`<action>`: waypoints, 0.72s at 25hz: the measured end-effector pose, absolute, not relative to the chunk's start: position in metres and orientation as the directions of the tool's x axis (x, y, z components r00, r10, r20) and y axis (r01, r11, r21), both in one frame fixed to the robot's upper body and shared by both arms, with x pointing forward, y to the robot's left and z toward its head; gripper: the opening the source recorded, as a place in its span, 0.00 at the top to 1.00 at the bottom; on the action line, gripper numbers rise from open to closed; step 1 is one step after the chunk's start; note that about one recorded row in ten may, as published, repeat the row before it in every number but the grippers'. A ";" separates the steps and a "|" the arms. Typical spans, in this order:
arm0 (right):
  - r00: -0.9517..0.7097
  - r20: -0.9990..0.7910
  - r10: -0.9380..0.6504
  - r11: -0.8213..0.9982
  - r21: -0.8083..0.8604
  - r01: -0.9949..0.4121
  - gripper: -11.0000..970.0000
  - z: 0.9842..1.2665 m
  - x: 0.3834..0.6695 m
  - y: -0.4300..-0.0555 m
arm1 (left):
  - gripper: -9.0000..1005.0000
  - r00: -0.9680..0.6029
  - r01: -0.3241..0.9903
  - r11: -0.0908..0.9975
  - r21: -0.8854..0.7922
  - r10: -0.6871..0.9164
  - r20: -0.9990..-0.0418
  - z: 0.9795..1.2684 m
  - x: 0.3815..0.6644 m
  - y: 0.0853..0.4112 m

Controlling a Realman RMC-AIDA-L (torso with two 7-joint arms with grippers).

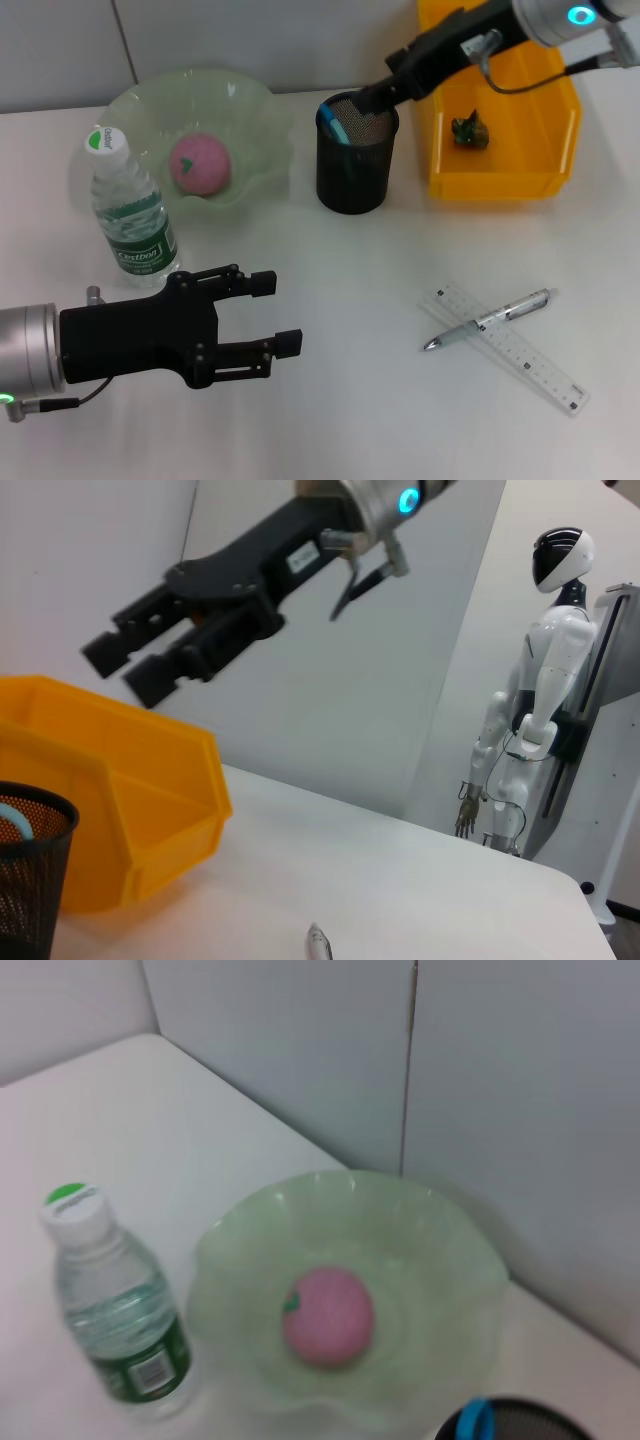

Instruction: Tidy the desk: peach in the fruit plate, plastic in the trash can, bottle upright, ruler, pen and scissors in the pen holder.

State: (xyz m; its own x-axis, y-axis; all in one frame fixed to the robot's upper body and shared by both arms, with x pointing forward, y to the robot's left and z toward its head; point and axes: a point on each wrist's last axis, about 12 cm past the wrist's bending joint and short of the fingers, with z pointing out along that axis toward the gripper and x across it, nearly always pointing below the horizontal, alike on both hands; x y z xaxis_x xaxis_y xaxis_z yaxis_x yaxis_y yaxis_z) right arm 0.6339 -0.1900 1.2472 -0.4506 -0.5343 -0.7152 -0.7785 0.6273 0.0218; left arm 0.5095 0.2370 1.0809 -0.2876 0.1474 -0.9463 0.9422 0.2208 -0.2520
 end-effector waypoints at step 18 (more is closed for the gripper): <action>-0.799 -0.258 -0.543 0.793 0.157 -0.589 0.28 1.198 0.578 -0.204 | 0.22 -0.278 0.946 0.217 -0.242 0.153 -0.948 1.081 0.509 0.239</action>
